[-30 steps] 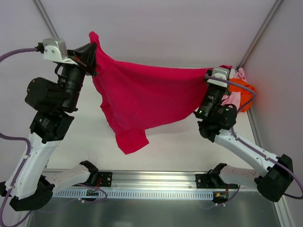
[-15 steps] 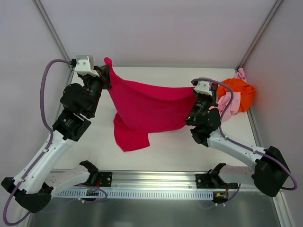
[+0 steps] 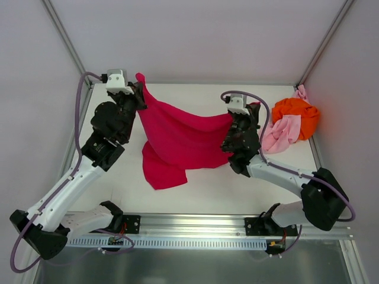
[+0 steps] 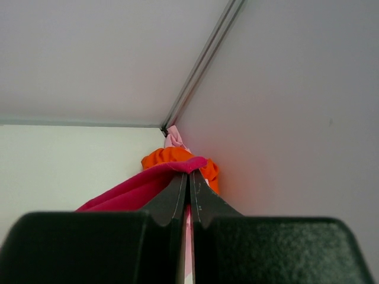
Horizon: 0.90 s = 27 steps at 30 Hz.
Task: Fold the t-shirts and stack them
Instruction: Flatten out the tshirt
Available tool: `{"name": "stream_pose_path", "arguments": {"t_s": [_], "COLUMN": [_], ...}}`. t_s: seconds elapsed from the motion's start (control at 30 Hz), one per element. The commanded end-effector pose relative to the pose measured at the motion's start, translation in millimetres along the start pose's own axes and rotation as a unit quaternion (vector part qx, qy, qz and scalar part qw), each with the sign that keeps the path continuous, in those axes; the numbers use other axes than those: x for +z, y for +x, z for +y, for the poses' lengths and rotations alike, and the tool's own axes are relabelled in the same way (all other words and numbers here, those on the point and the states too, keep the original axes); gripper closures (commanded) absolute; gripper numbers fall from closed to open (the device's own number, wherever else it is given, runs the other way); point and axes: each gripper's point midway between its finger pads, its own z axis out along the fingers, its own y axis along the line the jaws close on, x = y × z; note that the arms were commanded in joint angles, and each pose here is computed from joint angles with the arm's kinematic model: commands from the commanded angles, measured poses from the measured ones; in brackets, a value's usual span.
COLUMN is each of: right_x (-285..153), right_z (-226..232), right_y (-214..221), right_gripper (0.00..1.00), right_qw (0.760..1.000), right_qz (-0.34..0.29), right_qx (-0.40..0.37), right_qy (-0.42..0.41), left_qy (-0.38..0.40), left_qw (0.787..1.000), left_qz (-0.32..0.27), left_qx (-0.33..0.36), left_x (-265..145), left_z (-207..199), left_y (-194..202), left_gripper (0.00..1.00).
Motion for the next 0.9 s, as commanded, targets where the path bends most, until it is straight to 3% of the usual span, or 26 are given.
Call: {"name": "stream_pose_path", "arguments": {"t_s": [0.0,0.07,0.13,0.17,0.23,0.3,0.33,0.47,0.77,0.87], "right_x": [21.2,38.2,56.5,68.8,87.0,106.1,114.4,159.7,208.3,217.5], "right_z": [7.2,23.4,60.6,68.9,97.7,110.7,127.1,120.1,121.0,118.6], "right_y": [-36.2,-37.3,-41.2,-38.8,-40.1,-22.9,-11.0,-5.4,50.7,49.9], "right_gripper": [0.99,0.99,0.99,0.99,0.99,0.99,0.99,0.99,0.99,0.99], "right_qw": [0.997,0.998,0.999,0.998,0.995,0.989,0.986,0.981,0.979,0.988], "right_qz": [-0.007,0.009,0.033,0.045,0.065,0.101,0.124,0.149,0.195,0.155], "right_qx": [0.075,0.054,0.024,0.022,0.015,-0.017,0.008,0.062,0.039,0.026], "right_qy": [0.016,0.012,-0.034,-0.044,-0.069,-0.105,-0.114,-0.11,-0.041,-0.004], "left_qy": [-0.01,-0.021,-0.028,-0.032,-0.033,-0.046,-0.035,-0.06,-0.136,-0.154], "left_qw": [0.999,1.0,0.999,0.999,0.999,0.997,0.998,0.995,0.988,0.985], "left_qz": [-0.039,-0.011,-0.008,0.012,0.015,0.054,0.052,0.076,0.074,0.074], "left_qx": [-0.01,0.014,0.025,0.037,0.035,0.026,0.013,-0.005,0.003,-0.006], "left_x": [17.5,40.0,56.6,71.9,91.8,120.3,132.3,174.2,231.0,244.3], "left_z": [-8.3,-14.1,-19.1,-23.1,-28.0,-18.1,-19.7,6.2,61.6,84.9], "left_y": [-17.0,6.8,6.3,28.0,28.3,62.9,59.5,95.4,110.9,110.2], "left_gripper": [1.0,1.0,1.0,1.0,1.0,1.0,1.0,1.0,1.0,1.0]}}
